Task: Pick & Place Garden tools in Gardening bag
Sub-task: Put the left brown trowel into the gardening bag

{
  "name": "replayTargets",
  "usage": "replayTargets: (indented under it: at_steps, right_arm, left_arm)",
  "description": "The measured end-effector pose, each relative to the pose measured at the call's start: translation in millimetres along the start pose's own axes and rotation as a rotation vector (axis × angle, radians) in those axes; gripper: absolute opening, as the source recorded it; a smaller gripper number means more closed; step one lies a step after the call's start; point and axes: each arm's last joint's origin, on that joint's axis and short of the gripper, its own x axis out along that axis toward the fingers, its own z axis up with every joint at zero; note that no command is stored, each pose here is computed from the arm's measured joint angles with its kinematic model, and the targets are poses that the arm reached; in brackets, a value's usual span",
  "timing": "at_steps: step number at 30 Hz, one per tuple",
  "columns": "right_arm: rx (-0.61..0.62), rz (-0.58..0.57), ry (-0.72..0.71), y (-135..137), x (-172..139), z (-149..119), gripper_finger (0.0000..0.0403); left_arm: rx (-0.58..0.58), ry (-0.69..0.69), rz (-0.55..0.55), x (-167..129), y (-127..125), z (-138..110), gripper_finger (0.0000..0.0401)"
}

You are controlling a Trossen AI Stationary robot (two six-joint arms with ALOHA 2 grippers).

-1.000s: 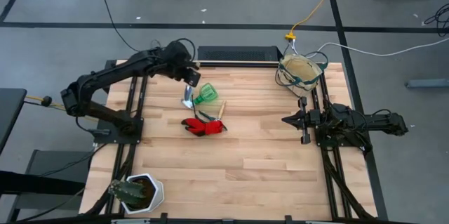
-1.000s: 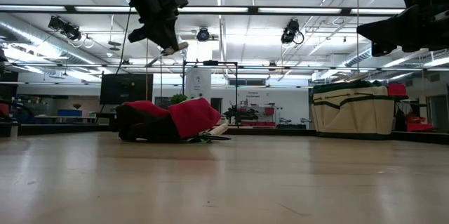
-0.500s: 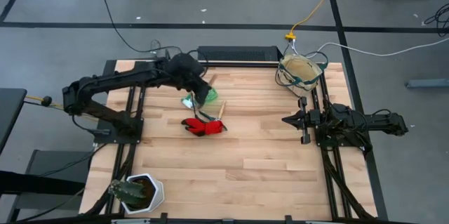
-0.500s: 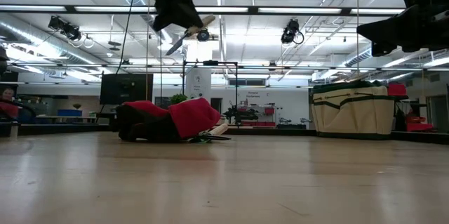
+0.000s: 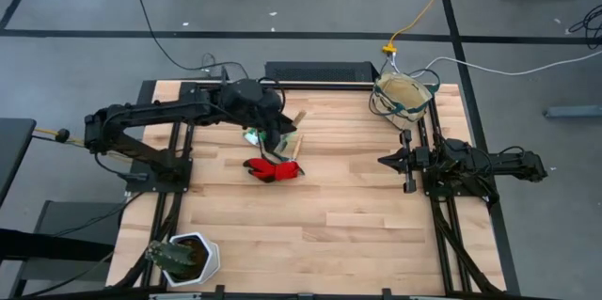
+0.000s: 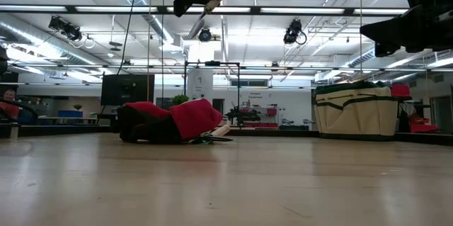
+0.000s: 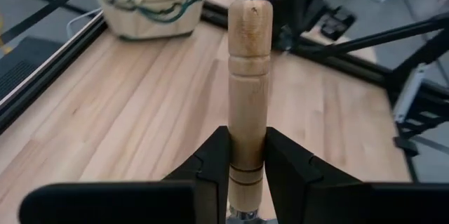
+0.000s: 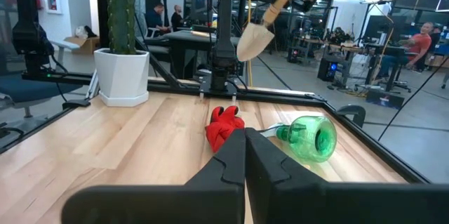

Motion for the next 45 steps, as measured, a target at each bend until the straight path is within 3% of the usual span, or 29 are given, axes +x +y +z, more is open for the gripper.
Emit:
replayTargets:
  at_steps: [22, 45]
  right_arm:
    - [0.0, 0.0, 0.0, 0.0, 0.0, 0.0, 0.0004]
    - [0.0, 0.0, 0.0, 0.0, 0.0, 0.0, 0.0004]
  left_arm:
    - [0.189, -0.194, -0.102, -23.7, -22.6, 43.3, 0.0077]
    - [0.256, -0.267, -0.098, -25.8, -25.4, 50.2, 0.0075]
